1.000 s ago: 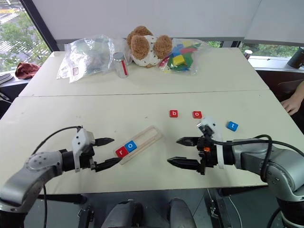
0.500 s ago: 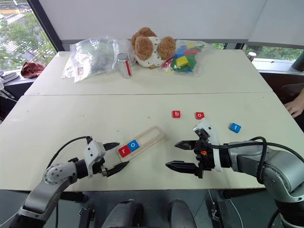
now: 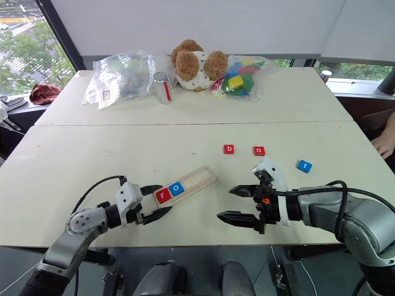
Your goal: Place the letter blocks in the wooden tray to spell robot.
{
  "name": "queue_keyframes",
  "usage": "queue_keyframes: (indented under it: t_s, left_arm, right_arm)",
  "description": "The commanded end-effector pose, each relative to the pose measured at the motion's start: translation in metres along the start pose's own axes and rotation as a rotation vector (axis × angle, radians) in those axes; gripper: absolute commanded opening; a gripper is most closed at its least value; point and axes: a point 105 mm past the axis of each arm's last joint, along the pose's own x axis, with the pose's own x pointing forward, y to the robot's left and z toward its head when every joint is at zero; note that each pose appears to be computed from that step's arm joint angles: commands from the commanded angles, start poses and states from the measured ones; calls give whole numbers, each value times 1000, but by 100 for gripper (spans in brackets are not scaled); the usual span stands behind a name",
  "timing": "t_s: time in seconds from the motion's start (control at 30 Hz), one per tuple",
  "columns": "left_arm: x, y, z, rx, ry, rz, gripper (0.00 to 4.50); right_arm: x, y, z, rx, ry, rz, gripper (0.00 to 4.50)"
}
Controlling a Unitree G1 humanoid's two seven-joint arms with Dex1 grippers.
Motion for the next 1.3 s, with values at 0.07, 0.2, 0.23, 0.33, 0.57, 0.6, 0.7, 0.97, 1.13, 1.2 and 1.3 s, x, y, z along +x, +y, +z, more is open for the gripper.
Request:
queue_keyframes:
  t_s: [0.07, 0.2, 0.23, 0.33, 0.57, 0.6, 0.7, 0.97, 1.13, 1.2, 1.3]
  left_arm:
    - [0, 7, 3, 75, 61, -100, 310]
    - [14, 14, 21, 192, 40, -250, 310]
    - [18, 15, 22, 214, 40, -287, 310]
    - [32, 20, 21, 265, 38, -367, 310]
    - [59, 30, 13, 299, 36, -429, 310]
    - [61, 31, 11, 298, 36, -431, 310]
    - [67, 31, 6, 303, 37, -441, 310]
    - [67, 31, -1, 304, 44, -483, 446]
    - [57, 40, 3, 266, 22, -435, 446]
    - [46, 45, 6, 236, 21, -429, 446]
    - [0, 54, 14, 202, 71, -462, 446]
  right_arm:
    - [-8, -5, 3, -24, -18, -49, 450]
    - [-15, -16, -2, -9, -11, -103, 450]
    - [-17, -18, -3, -7, -11, -115, 450]
    - [-21, -23, -4, -5, -13, -143, 450]
    - [-23, -22, -8, 8, -29, -187, 450]
    - [-23, -22, -9, 10, -32, -194, 450]
    - [-23, -21, -10, 15, -37, -204, 450]
    - [-19, -23, -9, 13, -42, -209, 450]
    - [-19, -31, -5, 2, -58, -241, 450]
    - [-21, -37, 1, 6, -90, -269, 450]
    - [-21, -58, 15, -1, -159, -375, 450]
